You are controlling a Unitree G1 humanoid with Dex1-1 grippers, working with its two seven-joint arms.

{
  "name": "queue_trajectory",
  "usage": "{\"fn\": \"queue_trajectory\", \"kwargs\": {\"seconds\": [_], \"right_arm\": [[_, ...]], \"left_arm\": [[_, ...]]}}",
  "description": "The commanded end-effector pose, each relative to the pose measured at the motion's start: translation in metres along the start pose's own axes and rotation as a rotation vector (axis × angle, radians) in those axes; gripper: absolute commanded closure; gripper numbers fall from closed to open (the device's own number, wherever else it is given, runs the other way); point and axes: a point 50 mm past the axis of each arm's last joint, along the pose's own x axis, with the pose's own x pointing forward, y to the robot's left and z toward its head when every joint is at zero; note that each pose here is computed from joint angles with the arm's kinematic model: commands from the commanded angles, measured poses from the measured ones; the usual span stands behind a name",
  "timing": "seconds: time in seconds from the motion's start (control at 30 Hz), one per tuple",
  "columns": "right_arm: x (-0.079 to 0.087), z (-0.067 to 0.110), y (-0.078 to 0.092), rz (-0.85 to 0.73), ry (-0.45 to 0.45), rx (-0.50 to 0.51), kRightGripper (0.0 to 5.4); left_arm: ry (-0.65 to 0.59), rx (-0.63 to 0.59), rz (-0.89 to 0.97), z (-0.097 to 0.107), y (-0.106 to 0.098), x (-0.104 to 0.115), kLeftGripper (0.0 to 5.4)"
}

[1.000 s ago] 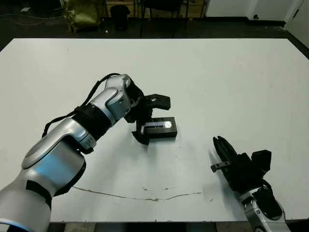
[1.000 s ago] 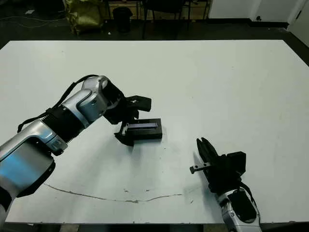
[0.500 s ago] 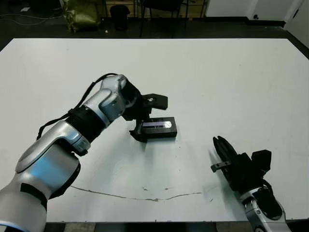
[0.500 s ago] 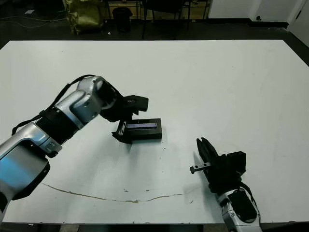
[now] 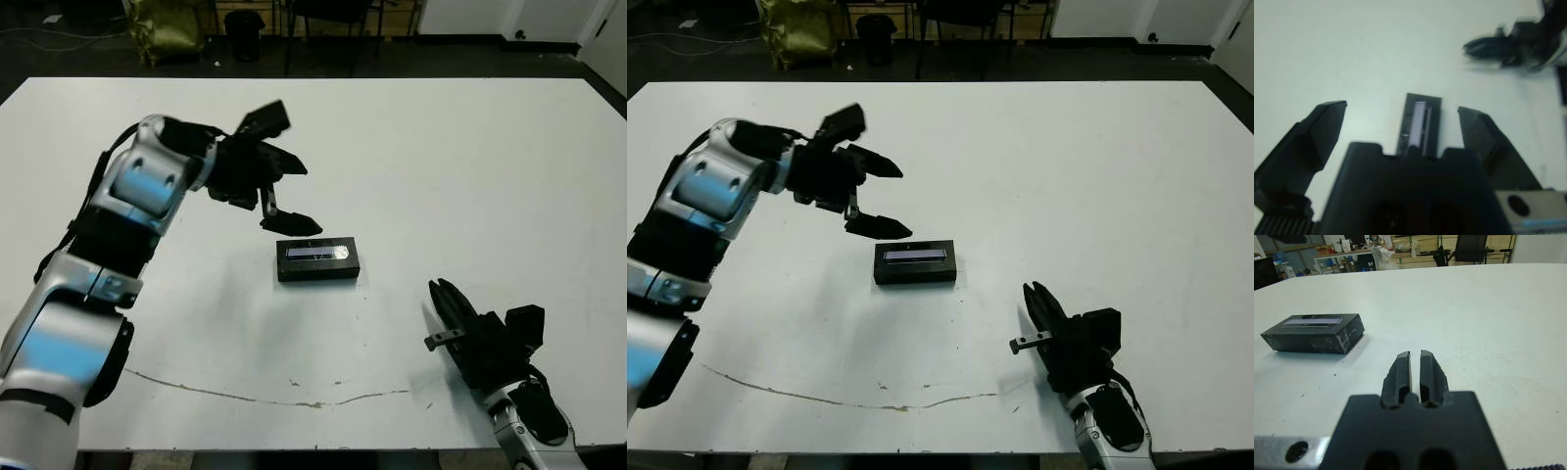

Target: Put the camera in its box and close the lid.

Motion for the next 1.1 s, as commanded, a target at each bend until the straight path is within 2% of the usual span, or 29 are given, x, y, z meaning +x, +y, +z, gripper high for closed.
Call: {"fn": "queue_trajectory", "kwargs": {"seconds": [0.03, 0.1, 0.2, 0.27, 0.43, 0.53, 0.87, 1.1], "right_arm": [[-0.001, -0.006, 0.000, -0.007, 0.019, 0.005, 5.40], [-0.001, -0.007, 0.000, -0.014, 0.012, 0.000, 5.40], [-0.001, -0.008, 0.001, -0.018, 0.004, -0.004, 5.40], [0.000, -0.008, 0.001, -0.026, 0.007, -0.016, 5.40], [0.000, -0.006, 0.003, -0.041, 0.017, -0.035, 5.40], [0.000, -0.006, 0.003, -0.042, 0.017, -0.010, 5.40], [0.000, -0.003, 0.002, -0.046, 0.011, -0.021, 5.40], [0.001, -0.003, 0.002, -0.044, 0.010, -0.029, 5.40]], "left_arm": [[-0.061, -0.123, 0.086, -0.013, -0.004, -0.003, 0.01], [-0.123, -0.177, 0.245, -0.018, -0.014, 0.001, 0.01], [-0.234, -0.089, 0.486, -0.027, -0.034, 0.012, 0.40], [-0.309, -0.071, 0.560, -0.036, -0.047, 0.024, 0.87], [-0.399, -0.046, 0.621, -0.054, -0.078, 0.054, 2.10], [-0.421, -0.079, 0.651, -0.062, -0.091, 0.068, 2.84], [-0.395, -0.163, 0.753, -0.075, -0.109, 0.095, 5.34], [-0.364, -0.233, 0.820, -0.079, -0.107, 0.104, 5.38]]}}
